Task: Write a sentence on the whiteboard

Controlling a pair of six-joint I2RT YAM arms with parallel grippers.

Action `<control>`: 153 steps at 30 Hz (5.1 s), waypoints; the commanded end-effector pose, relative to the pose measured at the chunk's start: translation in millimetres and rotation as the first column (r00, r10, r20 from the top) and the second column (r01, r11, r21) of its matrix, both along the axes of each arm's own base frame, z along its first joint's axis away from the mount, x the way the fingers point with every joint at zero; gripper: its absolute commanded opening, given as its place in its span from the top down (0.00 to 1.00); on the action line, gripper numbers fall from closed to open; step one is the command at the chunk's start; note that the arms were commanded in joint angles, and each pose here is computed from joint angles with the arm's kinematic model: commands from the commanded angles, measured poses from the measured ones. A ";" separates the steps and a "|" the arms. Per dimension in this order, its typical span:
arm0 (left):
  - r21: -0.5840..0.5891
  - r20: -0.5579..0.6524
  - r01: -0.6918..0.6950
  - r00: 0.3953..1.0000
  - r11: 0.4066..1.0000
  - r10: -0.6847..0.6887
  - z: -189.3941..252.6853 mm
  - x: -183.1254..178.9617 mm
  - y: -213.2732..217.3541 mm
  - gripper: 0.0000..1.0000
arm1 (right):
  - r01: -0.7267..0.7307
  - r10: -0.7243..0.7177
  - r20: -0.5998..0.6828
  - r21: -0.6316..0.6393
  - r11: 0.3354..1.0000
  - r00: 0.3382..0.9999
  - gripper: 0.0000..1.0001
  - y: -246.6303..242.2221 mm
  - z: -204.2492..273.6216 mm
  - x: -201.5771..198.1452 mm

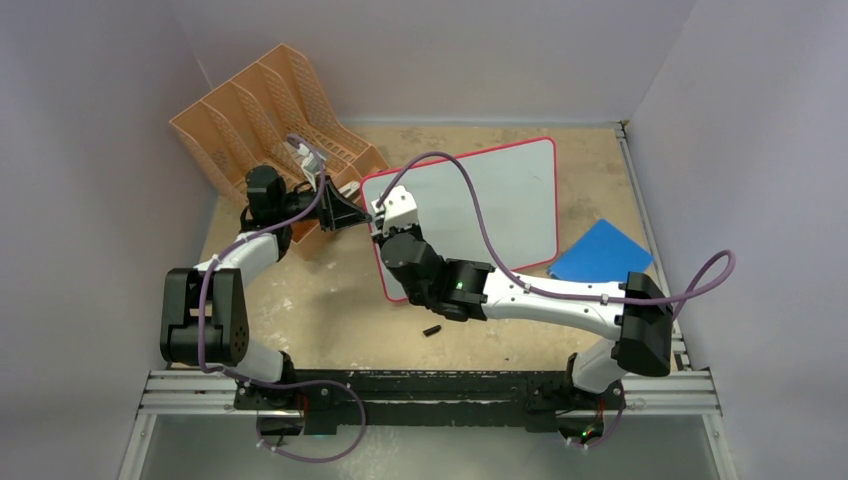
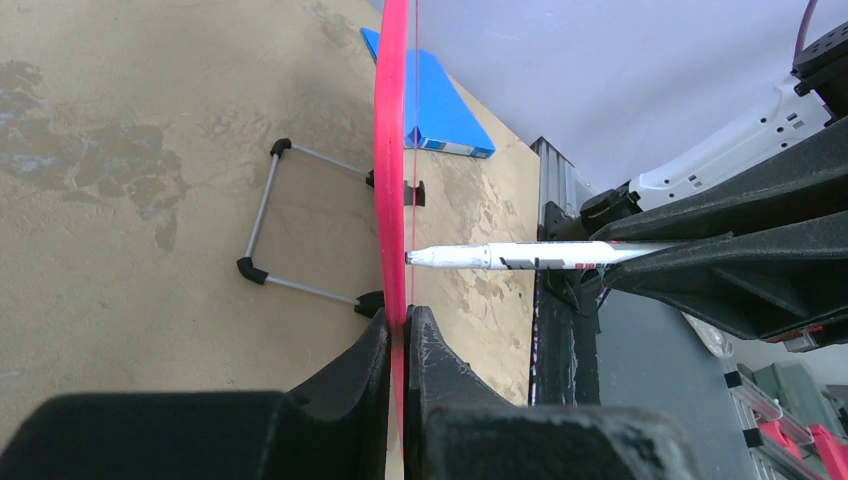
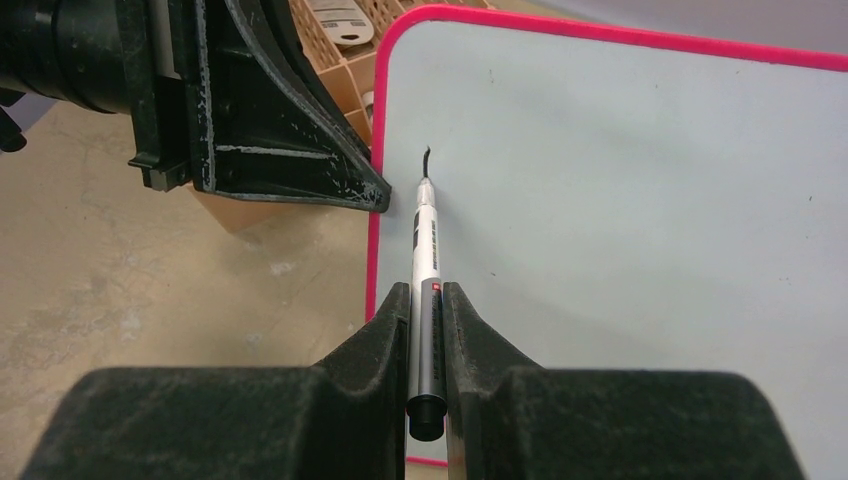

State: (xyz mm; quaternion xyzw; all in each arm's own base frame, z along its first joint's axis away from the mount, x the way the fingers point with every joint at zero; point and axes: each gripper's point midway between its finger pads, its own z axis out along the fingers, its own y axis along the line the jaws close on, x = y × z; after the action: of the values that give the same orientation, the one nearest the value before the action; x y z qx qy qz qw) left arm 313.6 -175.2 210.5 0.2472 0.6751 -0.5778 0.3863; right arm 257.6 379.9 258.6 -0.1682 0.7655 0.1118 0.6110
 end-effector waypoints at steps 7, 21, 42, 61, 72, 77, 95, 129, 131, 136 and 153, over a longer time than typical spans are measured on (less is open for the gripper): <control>0.003 0.101 0.033 0.994 0.999 -0.033 18.6 -5.8 -0.9 1.00 | 0.036 -0.035 -0.027 0.031 0.999 0.999 1.00 0.5 6.3 0.9; 0.003 0.105 0.035 0.994 0.999 -0.035 19.5 -6.6 -0.9 1.00 | 0.023 -0.023 -0.085 0.005 1.000 0.996 1.00 0.9 -11.2 -4.9; 0.002 0.105 0.034 0.994 0.999 -0.034 20.0 -6.8 -0.9 1.00 | -0.003 0.005 -0.129 0.014 1.000 0.992 1.00 0.3 -17.0 -15.3; 0.002 0.106 0.033 0.994 0.999 -0.033 19.9 -7.0 -1.3 1.00 | 0.038 -0.043 0.032 0.160 0.986 0.999 1.00 -13.4 54.9 -4.6; 0.002 0.107 0.033 0.994 0.999 -0.033 19.9 -7.1 -1.2 1.00 | 0.028 -0.033 0.044 0.116 0.993 0.998 1.00 -1.6 50.3 0.5; 0.002 0.105 0.032 0.994 0.999 -0.032 20.0 -7.0 -1.2 1.00 | 0.033 -0.037 0.039 0.097 0.995 0.999 1.00 1.1 44.9 2.0; 0.002 0.107 0.035 0.994 0.999 -0.035 20.4 -7.6 -1.4 1.00 | 0.053 -0.058 0.048 0.091 0.994 0.997 1.00 1.3 44.6 6.0; 0.001 0.110 0.037 0.993 0.999 -0.037 21.0 -8.2 -1.5 1.00 | 0.091 -0.096 0.050 0.078 0.993 0.994 1.00 -4.8 40.0 11.5; 0.001 0.111 0.036 0.993 0.999 -0.036 21.0 -8.1 -1.3 1.00 | 0.096 -0.100 0.048 0.075 0.993 0.994 1.00 -6.4 39.0 11.4; 0.001 0.110 0.037 0.993 0.999 -0.037 21.0 -8.2 -1.5 1.00 | 0.104 -0.108 0.042 0.071 0.992 0.993 1.00 -9.2 36.5 11.5; 0.002 0.111 0.037 0.993 0.999 -0.036 20.9 -8.2 -1.4 1.00 | 0.135 -0.137 0.029 0.064 0.989 0.990 1.00 -21.1 33.5 12.4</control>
State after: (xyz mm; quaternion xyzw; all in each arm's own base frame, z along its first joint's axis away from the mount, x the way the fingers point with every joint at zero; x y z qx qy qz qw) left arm 312.4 -175.5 213.9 0.2492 0.6737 -0.5763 0.3898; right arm 264.0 374.8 269.2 -0.1396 0.7672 0.0925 0.6191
